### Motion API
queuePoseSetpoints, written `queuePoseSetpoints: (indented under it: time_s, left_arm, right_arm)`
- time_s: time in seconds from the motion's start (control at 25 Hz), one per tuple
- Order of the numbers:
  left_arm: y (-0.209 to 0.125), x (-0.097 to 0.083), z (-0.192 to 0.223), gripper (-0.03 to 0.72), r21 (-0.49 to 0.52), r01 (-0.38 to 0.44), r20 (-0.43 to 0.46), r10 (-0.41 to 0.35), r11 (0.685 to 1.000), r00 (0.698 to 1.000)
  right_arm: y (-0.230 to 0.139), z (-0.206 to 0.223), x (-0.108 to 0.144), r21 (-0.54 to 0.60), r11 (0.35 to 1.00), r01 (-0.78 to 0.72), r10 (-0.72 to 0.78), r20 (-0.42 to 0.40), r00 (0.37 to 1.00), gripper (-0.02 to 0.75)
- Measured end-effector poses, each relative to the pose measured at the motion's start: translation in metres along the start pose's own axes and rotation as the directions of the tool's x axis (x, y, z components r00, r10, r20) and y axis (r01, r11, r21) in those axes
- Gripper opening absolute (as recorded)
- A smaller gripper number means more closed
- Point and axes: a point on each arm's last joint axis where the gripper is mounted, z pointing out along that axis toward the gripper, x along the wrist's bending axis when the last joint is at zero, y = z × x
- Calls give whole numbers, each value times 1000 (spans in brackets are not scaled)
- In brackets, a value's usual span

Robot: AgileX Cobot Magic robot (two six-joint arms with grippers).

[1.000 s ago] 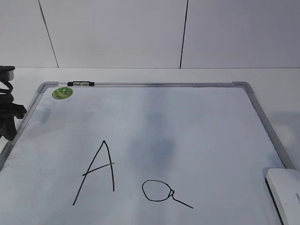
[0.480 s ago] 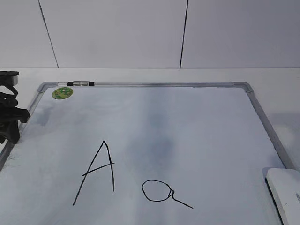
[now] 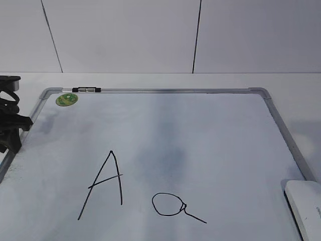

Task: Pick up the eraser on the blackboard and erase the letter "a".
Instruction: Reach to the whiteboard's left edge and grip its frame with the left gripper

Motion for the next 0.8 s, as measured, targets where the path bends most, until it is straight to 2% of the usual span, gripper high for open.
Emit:
queuePoseSetpoints:
  time_s: [0.8]
  left_arm:
    - [0, 1, 0, 171, 5, -13, -14, 13, 1000, 1000]
  right_arm:
    - [0, 0, 0, 2, 1000, -2, 2, 0, 1000, 589]
